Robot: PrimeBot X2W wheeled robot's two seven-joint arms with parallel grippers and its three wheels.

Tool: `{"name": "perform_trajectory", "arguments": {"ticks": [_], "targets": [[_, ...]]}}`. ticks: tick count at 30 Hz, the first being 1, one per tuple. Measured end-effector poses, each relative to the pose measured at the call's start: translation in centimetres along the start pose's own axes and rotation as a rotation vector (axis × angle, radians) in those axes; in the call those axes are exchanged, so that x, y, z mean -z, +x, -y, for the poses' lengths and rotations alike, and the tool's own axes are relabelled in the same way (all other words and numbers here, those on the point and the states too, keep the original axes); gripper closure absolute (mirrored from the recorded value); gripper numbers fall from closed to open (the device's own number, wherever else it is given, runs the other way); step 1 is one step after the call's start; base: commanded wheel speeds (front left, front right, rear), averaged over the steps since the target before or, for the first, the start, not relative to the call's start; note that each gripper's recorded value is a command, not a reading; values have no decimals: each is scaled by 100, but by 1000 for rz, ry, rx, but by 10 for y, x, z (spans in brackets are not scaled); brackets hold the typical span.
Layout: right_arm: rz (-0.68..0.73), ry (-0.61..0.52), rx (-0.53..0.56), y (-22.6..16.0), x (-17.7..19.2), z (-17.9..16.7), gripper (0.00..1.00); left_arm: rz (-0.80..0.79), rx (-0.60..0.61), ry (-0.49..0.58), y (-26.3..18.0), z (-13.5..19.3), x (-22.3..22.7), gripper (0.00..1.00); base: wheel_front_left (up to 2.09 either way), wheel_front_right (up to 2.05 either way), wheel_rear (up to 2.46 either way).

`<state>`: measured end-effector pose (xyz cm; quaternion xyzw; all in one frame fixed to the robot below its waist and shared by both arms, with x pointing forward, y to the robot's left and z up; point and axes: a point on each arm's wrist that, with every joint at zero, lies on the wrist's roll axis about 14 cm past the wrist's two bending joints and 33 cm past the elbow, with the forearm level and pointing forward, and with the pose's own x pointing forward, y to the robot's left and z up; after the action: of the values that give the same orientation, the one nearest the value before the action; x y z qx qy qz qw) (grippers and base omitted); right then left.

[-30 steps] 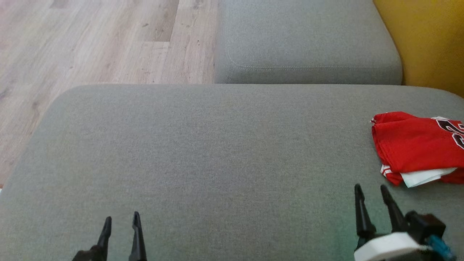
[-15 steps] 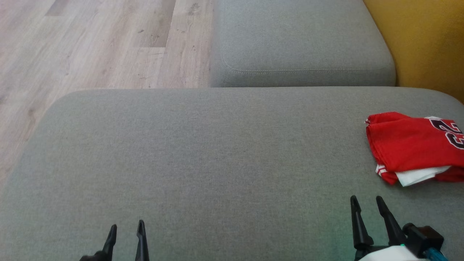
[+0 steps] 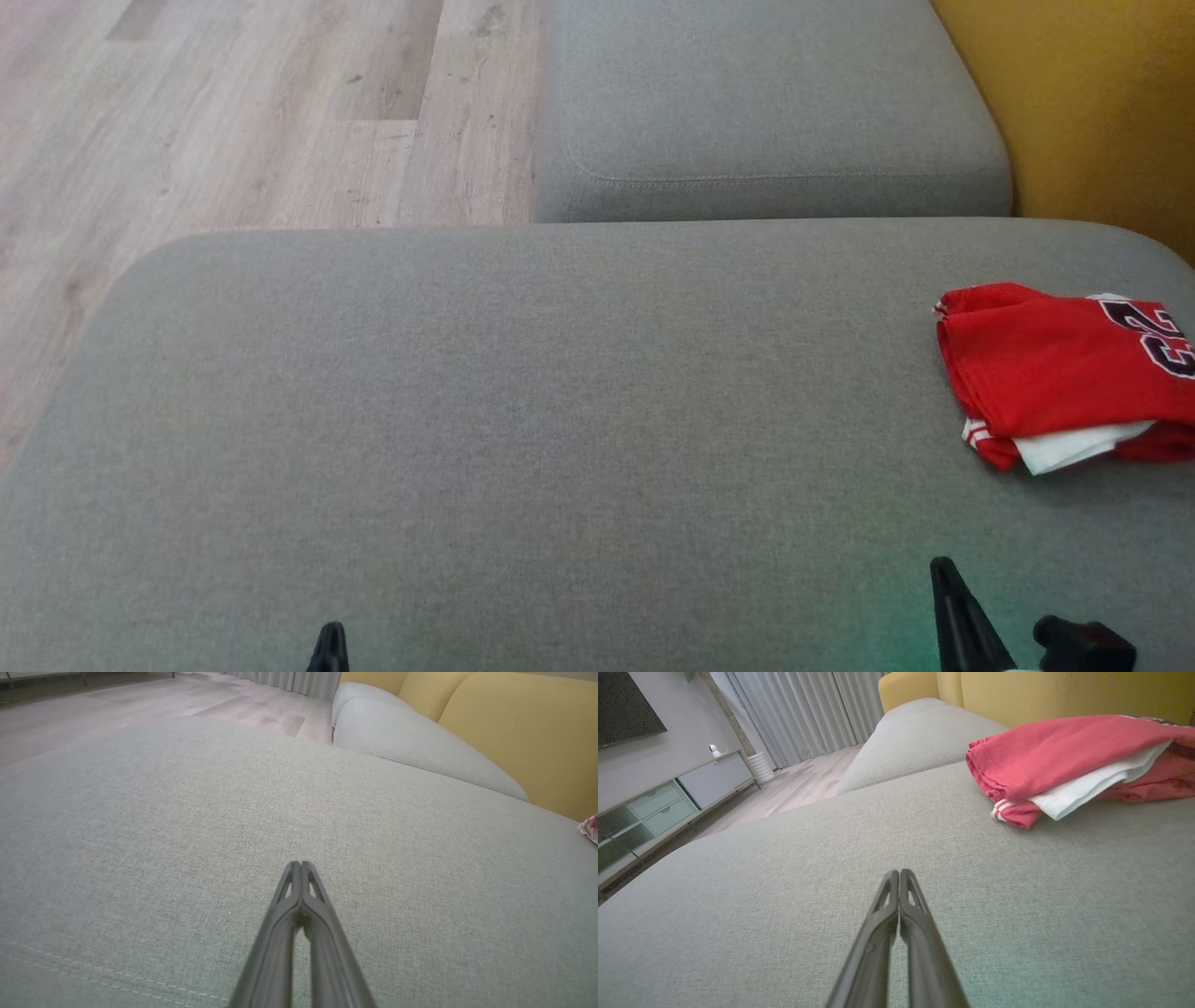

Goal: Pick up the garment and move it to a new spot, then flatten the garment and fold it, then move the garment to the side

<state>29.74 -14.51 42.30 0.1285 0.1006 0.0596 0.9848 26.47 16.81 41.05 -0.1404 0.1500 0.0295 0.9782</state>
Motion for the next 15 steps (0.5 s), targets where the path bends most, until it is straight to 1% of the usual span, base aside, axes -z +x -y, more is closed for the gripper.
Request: {"name": "perform_trajectory", "arguments": {"ticks": [15], "targets": [[1,163,55,5,-4,12,100,-29,-11,-155,12,-2,-5,100,0,0,0]]}}
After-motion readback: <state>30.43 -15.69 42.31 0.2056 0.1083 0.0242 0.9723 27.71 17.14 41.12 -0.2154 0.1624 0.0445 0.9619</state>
